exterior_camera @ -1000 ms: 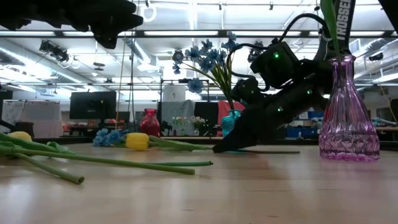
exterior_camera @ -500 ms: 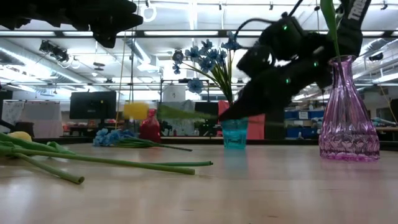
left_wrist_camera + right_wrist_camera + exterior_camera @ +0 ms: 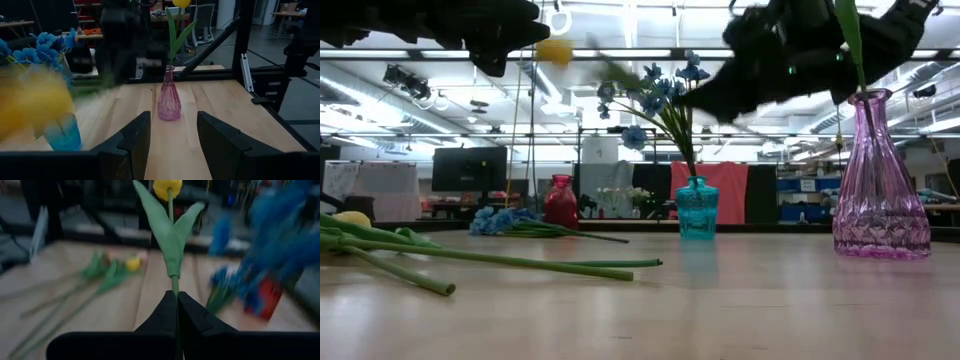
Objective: Sort flowers into vase by color
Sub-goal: Put the top yellow tulip into the violet flower vase
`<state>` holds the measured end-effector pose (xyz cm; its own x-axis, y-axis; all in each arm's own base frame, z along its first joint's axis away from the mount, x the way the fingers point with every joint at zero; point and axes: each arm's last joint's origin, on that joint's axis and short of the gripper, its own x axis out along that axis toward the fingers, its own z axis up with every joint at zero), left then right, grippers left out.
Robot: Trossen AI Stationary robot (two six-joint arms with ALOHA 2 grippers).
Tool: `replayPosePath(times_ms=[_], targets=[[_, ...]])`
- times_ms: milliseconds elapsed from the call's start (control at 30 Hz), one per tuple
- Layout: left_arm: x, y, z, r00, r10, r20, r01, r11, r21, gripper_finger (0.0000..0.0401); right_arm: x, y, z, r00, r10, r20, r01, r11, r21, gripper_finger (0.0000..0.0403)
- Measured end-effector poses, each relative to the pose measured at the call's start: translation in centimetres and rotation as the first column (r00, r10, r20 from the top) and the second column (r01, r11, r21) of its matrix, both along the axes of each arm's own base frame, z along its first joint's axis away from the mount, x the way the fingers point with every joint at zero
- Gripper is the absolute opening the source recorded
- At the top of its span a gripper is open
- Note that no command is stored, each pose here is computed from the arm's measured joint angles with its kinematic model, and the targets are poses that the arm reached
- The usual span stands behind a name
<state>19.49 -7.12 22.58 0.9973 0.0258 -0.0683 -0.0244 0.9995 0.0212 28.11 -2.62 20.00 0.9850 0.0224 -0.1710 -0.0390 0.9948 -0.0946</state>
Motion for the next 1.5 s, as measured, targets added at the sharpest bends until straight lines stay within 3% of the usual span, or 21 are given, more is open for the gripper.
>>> replayPosePath(times_ms=[233,500,800,1133,1367,1500], targets=[[0.0,0.0,0.1,1.000,0.002,0.014,-0.001,0.999,-0.038,0.0168,-1.9,-0.7,4.3,0.982,0.017,0.191,-0.011,1.000,-0.029,0.0010],[1.3,-0.2,-0.1,0.995,0.036,0.094,-0.025,0.993,-0.114,0.0168,-5.0,-0.4,8.1,0.926,0.025,0.377,-0.001,0.998,-0.064,0.0009],[6.4,2.1,1.8,0.970,0.180,0.166,-0.160,0.979,-0.127,0.0168,-4.1,0.4,6.3,0.935,0.072,0.347,-0.071,0.997,-0.016,0.0009],[10.1,3.9,5.3,0.959,0.118,0.259,-0.103,0.992,-0.071,0.0168,-2.2,1.6,4.8,0.915,0.129,0.382,-0.117,0.992,-0.055,0.0009],[12.0,4.4,5.3,0.961,0.113,0.253,-0.100,0.993,-0.066,0.0171,-1.1,2.0,3.7,0.905,0.119,0.409,-0.082,0.991,-0.105,0.0009],[12.8,4.4,4.9,0.962,0.117,0.246,-0.105,0.992,-0.063,0.0195,-0.8,1.9,3.3,0.904,0.104,0.414,-0.061,0.991,-0.116,0.0009]])
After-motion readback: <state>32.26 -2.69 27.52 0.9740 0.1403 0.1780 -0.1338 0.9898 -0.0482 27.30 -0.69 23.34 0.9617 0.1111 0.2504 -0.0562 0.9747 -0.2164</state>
